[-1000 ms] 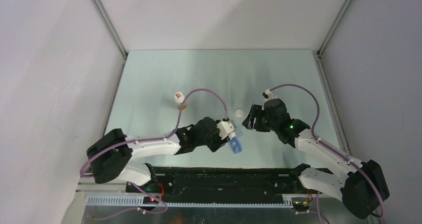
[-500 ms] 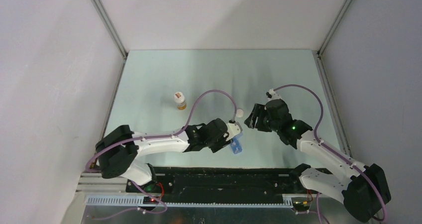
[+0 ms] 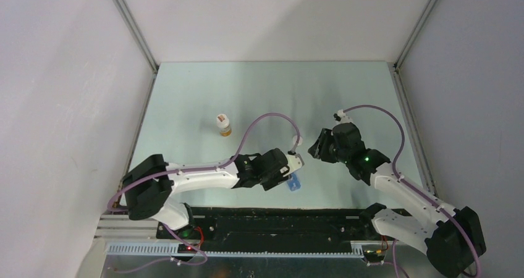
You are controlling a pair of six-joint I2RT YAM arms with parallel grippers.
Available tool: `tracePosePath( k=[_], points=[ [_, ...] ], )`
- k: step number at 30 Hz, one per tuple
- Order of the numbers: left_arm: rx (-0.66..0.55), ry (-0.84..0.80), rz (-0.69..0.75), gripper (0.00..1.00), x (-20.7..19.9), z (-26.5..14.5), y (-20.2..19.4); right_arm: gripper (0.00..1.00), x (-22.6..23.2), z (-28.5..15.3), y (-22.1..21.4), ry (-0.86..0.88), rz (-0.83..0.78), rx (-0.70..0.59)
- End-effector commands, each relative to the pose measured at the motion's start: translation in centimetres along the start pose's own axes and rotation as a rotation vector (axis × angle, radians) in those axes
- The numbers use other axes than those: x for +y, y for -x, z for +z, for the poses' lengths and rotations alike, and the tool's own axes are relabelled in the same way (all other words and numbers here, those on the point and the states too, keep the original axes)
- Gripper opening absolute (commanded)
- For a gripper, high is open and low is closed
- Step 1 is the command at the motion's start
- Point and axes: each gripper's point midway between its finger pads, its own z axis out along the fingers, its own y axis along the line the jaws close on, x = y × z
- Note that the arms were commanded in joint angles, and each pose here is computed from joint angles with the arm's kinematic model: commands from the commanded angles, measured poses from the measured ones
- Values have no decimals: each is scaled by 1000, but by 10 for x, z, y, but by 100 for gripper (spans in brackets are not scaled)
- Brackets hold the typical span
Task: Sort the pills into containers
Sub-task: Pour the pill into the pill container.
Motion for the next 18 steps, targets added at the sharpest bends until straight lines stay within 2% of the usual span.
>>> tracePosePath(
  k=[1, 6, 18],
  points=[
    [-18, 21, 8, 0, 3, -3, 17, 36, -1, -5, 9, 0, 4, -43],
    [11, 22, 26, 0, 2, -1, 18, 29, -3, -11, 13, -4, 8, -64],
    [71, 49, 59, 0, 1, 4, 17, 29, -9, -17, 16, -18, 15, -79]
  ],
)
